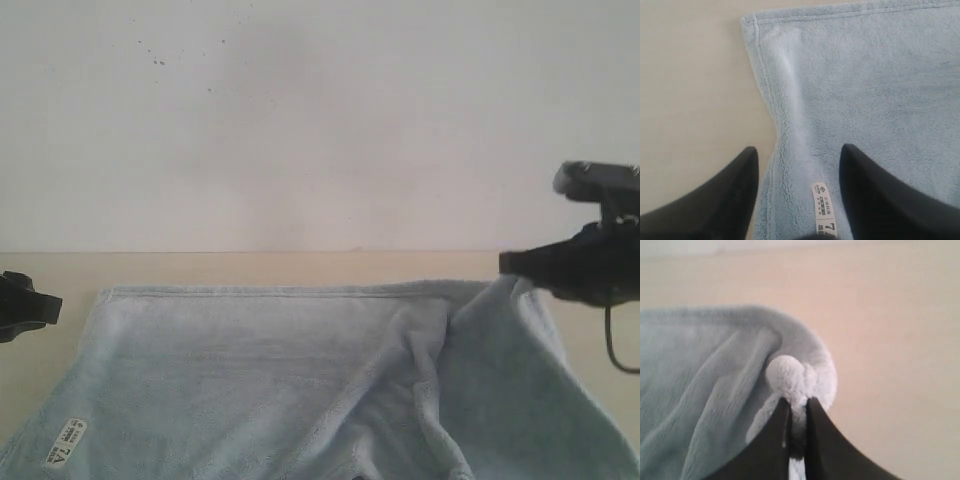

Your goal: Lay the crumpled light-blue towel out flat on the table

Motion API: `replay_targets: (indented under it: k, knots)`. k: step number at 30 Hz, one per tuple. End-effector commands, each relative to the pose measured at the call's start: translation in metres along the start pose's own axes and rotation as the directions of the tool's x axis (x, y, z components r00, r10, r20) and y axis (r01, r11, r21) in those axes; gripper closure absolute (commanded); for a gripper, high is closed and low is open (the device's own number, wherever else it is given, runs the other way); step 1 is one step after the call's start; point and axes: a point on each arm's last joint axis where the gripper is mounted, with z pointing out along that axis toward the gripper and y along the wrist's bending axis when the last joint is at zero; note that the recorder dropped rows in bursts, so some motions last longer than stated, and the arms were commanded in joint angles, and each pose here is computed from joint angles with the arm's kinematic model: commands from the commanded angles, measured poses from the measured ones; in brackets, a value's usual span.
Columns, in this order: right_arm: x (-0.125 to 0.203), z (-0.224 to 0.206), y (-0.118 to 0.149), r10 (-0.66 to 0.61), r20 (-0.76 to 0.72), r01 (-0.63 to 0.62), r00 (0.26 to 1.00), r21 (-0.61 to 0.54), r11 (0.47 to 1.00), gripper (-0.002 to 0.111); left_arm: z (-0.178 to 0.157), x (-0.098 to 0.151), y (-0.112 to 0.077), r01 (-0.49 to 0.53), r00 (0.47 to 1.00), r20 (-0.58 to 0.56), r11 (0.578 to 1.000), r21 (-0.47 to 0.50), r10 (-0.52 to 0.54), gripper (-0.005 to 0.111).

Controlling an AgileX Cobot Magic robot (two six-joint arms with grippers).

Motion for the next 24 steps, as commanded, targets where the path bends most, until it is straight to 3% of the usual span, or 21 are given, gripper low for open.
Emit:
replay_targets:
  k: [1, 8, 10, 12, 15, 16, 20, 24]
  knots:
    - [-0.042, -0.005, -0.033, 0.019, 0.119, -0.027, 0.993, 0.065, 0.998, 0.108, -0.001, 0.0, 0.0, 0.007, 1.0, 0.008, 1.0, 0.002, -0.007, 0.059]
    - [-0.073, 0.037, -0.078, 0.046, 0.122, -0.05, 0.991, 0.037, 0.998, 0.108, -0.001, -0.001, 0.0, 0.007, 1.0, 0.025, 1.0, 0.0, -0.007, 0.059]
    - [-0.081, 0.054, -0.089, 0.033, 0.103, -0.037, 0.994, 0.029, 0.999, 0.104, -0.001, -0.001, 0.0, 0.007, 1.0, 0.021, 1.0, 0.001, -0.007, 0.059]
    - [-0.086, 0.068, -0.097, 0.002, 0.061, -0.003, 0.998, 0.008, 1.0, 0.087, -0.001, 0.0, 0.0, 0.007, 1.0, 0.012, 1.0, 0.002, -0.007, 0.059]
    - [-0.095, 0.075, -0.1, -0.016, -0.005, 0.016, 1.0, -0.005, 1.0, 0.044, -0.001, 0.0, 0.0, 0.007, 1.0, 0.011, 1.0, 0.002, -0.007, 0.059]
    - [-0.098, 0.073, -0.1, -0.02, -0.029, 0.02, 0.999, 0.002, 1.0, 0.039, -0.001, 0.0, 0.0, 0.007, 1.0, 0.011, 1.0, 0.002, -0.007, 0.059]
    - [-0.104, 0.059, -0.101, -0.113, -0.11, 0.118, 0.987, 0.036, 0.992, 0.061, -0.001, 0.0, 0.0, 0.01, 1.0, 0.011, 1.0, 0.003, -0.01, 0.059]
    - [-0.1, 0.039, -0.102, -0.125, -0.182, 0.127, 0.975, 0.001, 0.992, 0.083, -0.001, 0.0, -0.001, 0.025, 1.0, 0.012, 1.0, 0.007, -0.025, 0.059]
